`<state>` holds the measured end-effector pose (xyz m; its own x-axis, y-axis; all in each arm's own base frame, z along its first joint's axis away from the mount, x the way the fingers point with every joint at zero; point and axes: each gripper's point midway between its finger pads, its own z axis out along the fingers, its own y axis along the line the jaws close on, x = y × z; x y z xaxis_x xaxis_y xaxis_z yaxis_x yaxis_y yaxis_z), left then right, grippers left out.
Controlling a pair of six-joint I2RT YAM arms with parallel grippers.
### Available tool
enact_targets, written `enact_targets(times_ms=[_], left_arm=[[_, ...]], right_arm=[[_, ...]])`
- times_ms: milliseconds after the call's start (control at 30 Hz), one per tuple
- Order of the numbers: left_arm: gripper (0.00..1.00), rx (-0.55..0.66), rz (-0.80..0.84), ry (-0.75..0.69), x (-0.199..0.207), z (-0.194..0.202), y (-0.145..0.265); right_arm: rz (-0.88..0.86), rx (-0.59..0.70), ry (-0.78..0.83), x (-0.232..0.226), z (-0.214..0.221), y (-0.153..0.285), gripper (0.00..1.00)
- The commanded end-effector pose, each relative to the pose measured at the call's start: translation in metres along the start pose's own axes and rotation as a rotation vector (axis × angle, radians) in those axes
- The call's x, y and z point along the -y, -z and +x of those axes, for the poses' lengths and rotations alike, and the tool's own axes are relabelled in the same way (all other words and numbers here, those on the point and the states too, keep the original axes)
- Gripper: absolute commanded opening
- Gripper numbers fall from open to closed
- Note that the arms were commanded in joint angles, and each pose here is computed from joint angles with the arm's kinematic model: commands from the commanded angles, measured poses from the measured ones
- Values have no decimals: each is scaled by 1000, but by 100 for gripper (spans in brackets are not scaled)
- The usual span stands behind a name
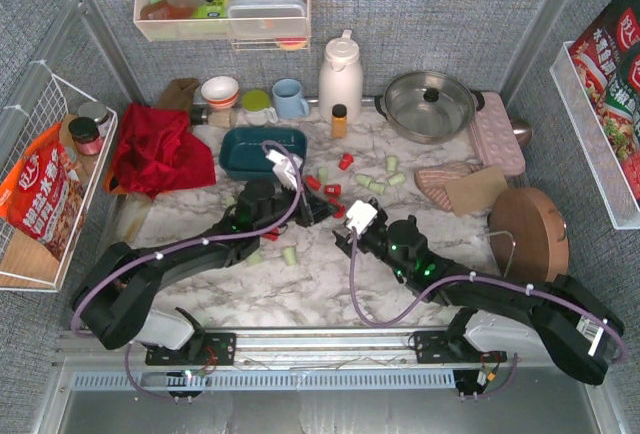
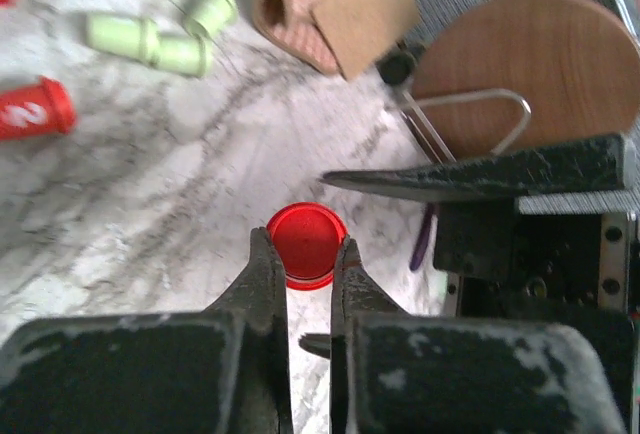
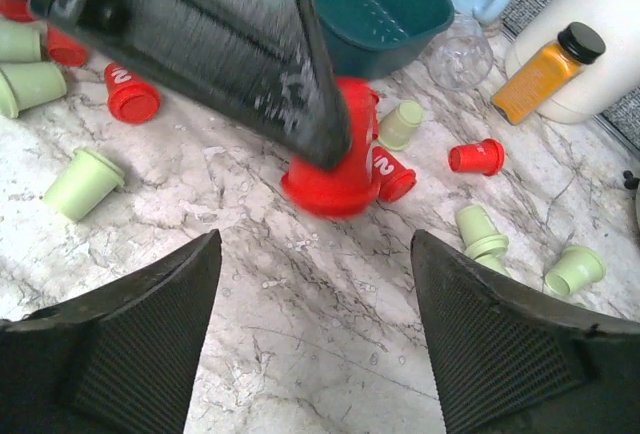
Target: Mix the coffee capsules in the storage basket
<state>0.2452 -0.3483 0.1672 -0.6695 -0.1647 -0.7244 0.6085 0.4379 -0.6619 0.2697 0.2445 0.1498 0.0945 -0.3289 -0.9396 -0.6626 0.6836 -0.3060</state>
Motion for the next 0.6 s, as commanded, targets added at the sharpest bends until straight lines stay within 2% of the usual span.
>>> enact_targets(times_ms=[0,133,267,400,500,567], left_arm=[[0,140,-261,-23,-41,-40,8],[0,272,-551,-79,-100,-92,33],[9,364,-785,-145,-159,-140,56],[20,317,-855,-139,-208,-159,41],[24,254,-922,-102,-243,-160,31],[33,227,-975,-83,-257,-159,31]], right_arm=[[62,-5,-34,11,-5,-2,83],[85,-33,-41,16,-2,-2,86],[103,-53,-51,18,0,-1,86],[111,-58,-56,20,1,1,86],[111,-63,-57,20,1,1,86],[111,-68,-57,20,1,2,86]])
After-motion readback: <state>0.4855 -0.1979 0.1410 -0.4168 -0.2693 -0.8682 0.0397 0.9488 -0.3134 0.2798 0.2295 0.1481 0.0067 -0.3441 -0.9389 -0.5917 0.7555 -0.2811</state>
